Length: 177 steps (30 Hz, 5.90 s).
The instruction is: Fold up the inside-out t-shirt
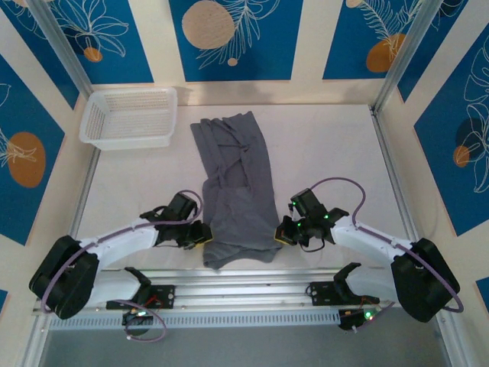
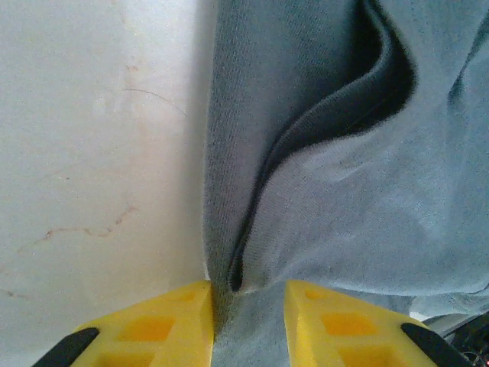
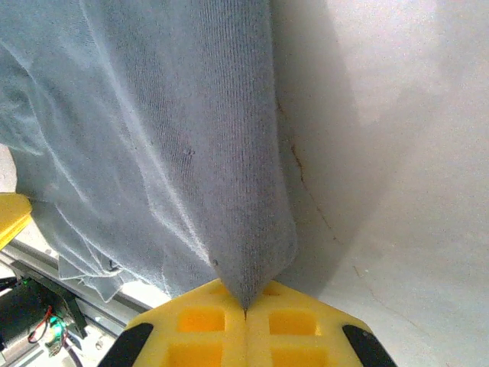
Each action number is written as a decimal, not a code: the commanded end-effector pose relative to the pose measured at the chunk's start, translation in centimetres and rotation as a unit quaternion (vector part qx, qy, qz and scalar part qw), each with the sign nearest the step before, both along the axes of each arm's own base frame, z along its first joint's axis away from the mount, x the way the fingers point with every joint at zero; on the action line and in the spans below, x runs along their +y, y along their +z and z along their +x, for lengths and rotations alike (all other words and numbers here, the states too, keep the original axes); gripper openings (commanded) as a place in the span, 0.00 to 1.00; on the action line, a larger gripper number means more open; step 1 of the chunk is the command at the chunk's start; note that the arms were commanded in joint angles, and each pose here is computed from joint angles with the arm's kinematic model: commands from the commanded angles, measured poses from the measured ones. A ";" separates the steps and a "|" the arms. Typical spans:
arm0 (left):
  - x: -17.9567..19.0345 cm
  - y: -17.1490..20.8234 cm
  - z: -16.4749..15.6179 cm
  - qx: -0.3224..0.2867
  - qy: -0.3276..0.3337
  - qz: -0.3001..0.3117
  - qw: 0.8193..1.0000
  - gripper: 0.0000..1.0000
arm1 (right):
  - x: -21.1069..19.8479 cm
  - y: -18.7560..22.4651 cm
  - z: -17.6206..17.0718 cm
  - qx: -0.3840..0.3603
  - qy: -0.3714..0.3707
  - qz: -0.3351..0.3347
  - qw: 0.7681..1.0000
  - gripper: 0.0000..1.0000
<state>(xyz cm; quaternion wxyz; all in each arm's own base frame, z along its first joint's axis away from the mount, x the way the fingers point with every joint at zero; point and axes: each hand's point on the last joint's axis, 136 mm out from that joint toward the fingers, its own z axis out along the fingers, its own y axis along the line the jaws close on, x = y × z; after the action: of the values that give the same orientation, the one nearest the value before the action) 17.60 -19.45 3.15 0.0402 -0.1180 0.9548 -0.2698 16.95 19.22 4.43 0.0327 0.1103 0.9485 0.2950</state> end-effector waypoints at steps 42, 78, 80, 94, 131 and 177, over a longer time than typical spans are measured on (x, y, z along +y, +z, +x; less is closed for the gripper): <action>-1.0 2.7 -3.4 -0.025 -0.026 -0.051 0.998 0.00 | -1.0 2.3 -4.5 -0.033 0.029 0.013 0.999 0.00; 2.0 20.3 27.0 -0.349 0.111 0.001 0.931 0.00 | 2.2 22.0 28.5 -0.331 -0.009 0.026 0.943 0.00; 2.1 19.1 28.7 -0.337 0.115 0.001 0.935 0.00 | 2.4 20.7 30.7 -0.323 -0.008 0.026 0.946 0.00; 3.7 13.3 38.6 -0.321 0.132 -0.036 0.937 0.71 | 2.8 14.9 39.4 -0.264 -0.006 -0.025 0.964 0.81; 0.7 -0.6 12.1 -0.091 0.008 -0.040 0.995 0.00 | -0.6 -0.7 14.0 -0.044 -0.023 -0.054 0.997 0.00; -4.3 3.6 10.7 -0.153 0.018 -0.033 0.988 0.31 | -0.4 2.7 19.9 -0.071 -0.095 -0.004 0.993 0.13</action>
<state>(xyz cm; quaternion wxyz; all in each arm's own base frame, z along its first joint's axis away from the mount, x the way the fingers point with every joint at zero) 27.34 -22.95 5.47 0.1736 -0.0938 0.9351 -0.2942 37.11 18.04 5.54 0.1373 0.1793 0.9344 0.2755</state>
